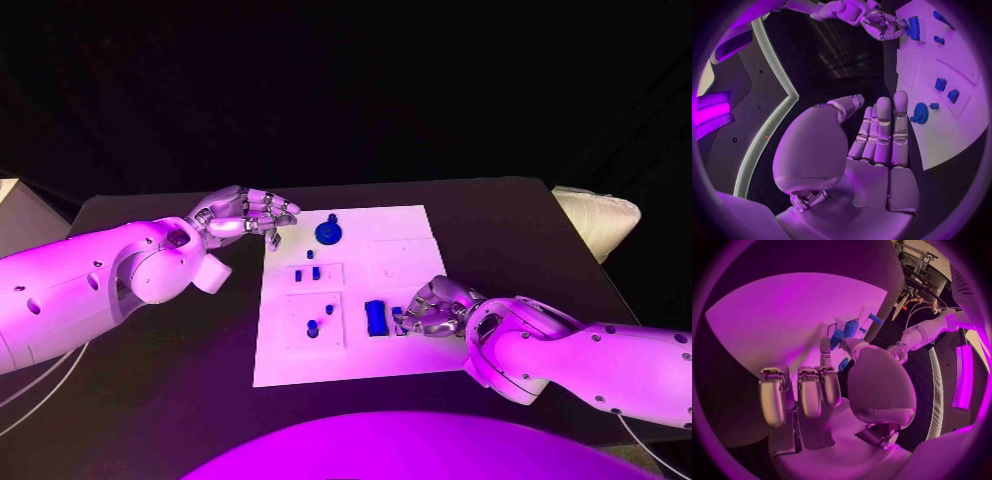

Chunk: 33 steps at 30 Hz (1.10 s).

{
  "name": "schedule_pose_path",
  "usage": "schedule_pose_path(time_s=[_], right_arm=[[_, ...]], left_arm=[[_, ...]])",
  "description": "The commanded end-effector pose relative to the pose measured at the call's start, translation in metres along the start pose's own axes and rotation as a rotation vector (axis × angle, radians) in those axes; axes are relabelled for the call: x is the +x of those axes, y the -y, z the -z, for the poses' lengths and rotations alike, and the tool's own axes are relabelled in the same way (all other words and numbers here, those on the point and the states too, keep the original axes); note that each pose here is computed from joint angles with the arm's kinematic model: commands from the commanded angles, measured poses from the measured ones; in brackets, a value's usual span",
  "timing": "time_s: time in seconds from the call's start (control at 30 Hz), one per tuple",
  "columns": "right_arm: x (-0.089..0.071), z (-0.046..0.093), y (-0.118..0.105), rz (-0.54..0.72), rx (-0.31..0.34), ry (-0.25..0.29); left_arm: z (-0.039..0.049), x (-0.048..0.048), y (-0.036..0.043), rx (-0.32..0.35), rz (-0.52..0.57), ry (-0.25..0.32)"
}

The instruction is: Assemble the parts on the task board

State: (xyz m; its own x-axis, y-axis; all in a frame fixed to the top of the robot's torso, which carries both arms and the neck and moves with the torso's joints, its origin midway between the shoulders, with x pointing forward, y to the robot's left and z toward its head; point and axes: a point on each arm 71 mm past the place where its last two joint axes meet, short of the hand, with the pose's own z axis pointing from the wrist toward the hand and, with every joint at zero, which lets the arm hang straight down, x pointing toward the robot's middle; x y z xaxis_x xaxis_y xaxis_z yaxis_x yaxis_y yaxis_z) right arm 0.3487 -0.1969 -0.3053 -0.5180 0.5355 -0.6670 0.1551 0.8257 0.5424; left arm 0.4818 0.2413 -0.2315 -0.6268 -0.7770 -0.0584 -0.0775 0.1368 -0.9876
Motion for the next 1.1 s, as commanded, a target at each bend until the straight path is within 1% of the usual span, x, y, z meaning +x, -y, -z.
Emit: schedule_pose_path(time_s=[0.03, 0.47, 0.8, 1.1], right_arm=[[0.0011, -0.0009, -0.0009, 0.010, -0.007, -0.004], [0.0013, -0.0060, -0.0016, 0.020, -0.013, 0.004], [0.0010, -0.0064, 0.0006, 0.059, -0.014, -0.011], [-0.0005, -0.0053, 0.0005, 0.072, -0.030, 0.000]], left_arm=[[-0.0007, 0.0023, 0.0008, 0.006, 0.012, -0.019], [-0.0008, 0.0023, 0.0007, 0.006, 0.012, -0.019], [-0.0008, 0.0021, 0.0006, 0.005, 0.012, -0.019], [-0.0008, 0.0021, 0.0005, 0.005, 0.012, -0.019]])
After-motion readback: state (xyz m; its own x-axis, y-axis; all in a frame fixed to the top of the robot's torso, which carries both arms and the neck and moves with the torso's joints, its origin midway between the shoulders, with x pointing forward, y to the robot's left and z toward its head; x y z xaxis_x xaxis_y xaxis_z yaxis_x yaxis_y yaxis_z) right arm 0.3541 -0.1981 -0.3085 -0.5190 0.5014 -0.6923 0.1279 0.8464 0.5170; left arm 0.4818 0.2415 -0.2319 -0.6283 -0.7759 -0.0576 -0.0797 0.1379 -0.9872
